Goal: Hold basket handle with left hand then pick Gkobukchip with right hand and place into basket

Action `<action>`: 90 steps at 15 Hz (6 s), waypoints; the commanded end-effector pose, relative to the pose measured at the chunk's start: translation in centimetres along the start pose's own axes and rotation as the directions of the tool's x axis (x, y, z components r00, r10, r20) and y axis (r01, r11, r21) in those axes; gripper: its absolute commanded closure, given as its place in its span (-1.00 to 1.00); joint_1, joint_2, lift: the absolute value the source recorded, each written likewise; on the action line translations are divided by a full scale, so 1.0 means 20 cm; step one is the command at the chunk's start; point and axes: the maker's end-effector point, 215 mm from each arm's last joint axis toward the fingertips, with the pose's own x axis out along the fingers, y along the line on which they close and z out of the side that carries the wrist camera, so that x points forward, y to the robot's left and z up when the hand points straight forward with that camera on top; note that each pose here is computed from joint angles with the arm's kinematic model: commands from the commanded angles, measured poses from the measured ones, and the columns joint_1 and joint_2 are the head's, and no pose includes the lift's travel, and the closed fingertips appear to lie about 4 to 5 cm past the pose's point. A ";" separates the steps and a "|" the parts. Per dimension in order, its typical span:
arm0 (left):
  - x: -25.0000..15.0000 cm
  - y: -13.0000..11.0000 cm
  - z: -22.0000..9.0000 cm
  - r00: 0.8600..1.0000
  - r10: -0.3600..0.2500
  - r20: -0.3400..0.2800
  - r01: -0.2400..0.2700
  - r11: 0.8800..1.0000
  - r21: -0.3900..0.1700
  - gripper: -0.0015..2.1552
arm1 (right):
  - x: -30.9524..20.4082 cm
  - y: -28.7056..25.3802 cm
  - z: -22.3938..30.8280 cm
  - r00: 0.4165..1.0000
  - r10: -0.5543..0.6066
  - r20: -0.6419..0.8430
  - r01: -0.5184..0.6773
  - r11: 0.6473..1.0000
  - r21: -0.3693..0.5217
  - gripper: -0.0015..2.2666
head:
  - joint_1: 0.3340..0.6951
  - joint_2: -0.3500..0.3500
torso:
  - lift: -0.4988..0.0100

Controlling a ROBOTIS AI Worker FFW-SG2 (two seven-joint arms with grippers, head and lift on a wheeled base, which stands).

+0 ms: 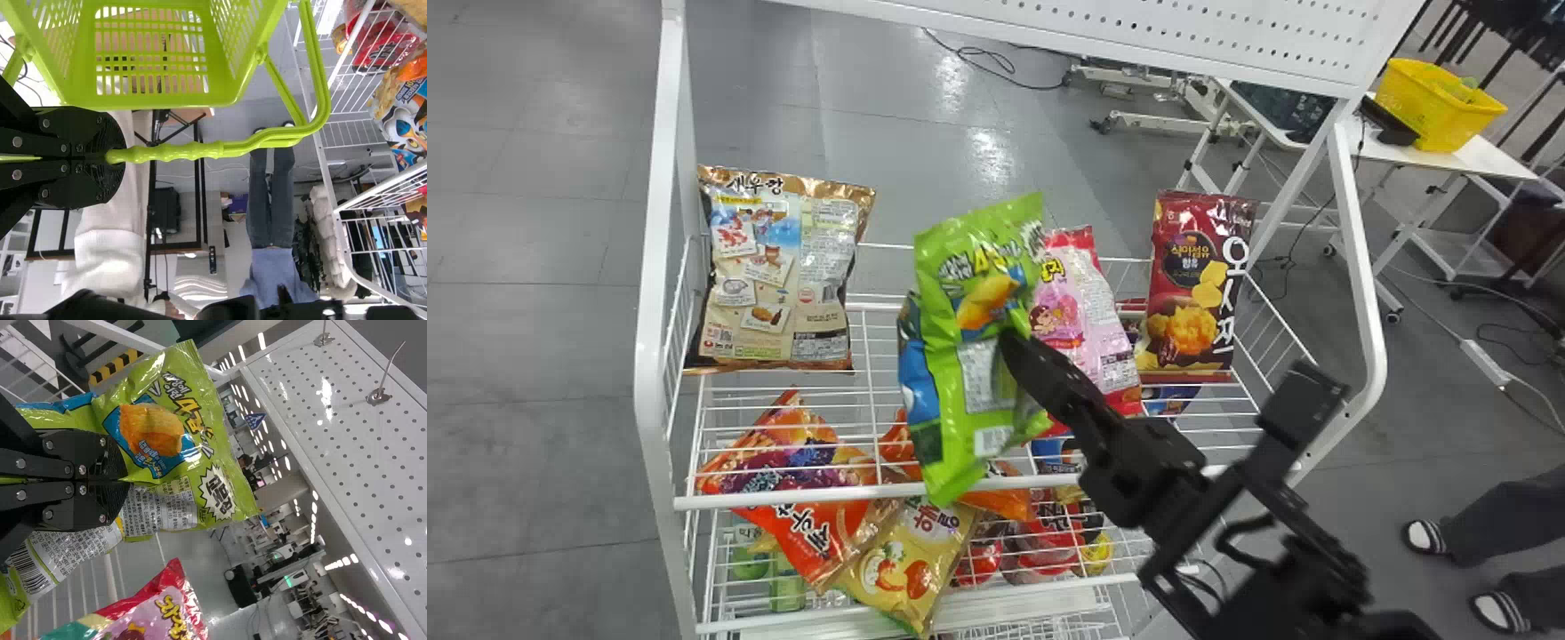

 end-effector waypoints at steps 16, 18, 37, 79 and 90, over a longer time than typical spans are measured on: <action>-0.01 0.08 -0.05 0.999 0.040 -0.006 -0.040 0.999 -0.032 0.82 | -1.02 -0.14 -0.88 0.627 -0.072 -0.776 0.266 0.956 0.127 0.46 | 1.00 -1.00 | 0.83; -0.01 0.08 -0.05 0.999 0.042 -0.007 -0.042 0.999 -0.030 0.82 | -1.07 -0.19 -0.89 0.596 -0.111 -0.795 0.284 0.955 0.080 0.46 | 1.00 -1.00 | 0.83; -0.02 0.01 -0.02 0.999 0.038 0.007 -0.038 0.999 0.013 0.82 | -1.16 0.16 -1.80 0.193 -0.089 -0.977 0.081 0.994 -0.075 0.46 | 1.00 -1.00 | 0.83; -0.04 0.06 -0.04 1.000 0.000 0.013 0.001 0.999 -0.048 0.82 | -0.47 -0.20 -0.23 0.943 -0.302 0.140 0.332 0.887 -0.320 -0.88 | 1.00 -1.00 | 0.83; -0.04 0.04 -0.05 1.000 0.001 0.010 -0.001 0.999 -0.043 0.83 | -0.47 -0.20 -0.20 0.938 -0.307 0.163 0.345 0.883 -0.318 -0.87 | 1.00 -1.00 | 0.83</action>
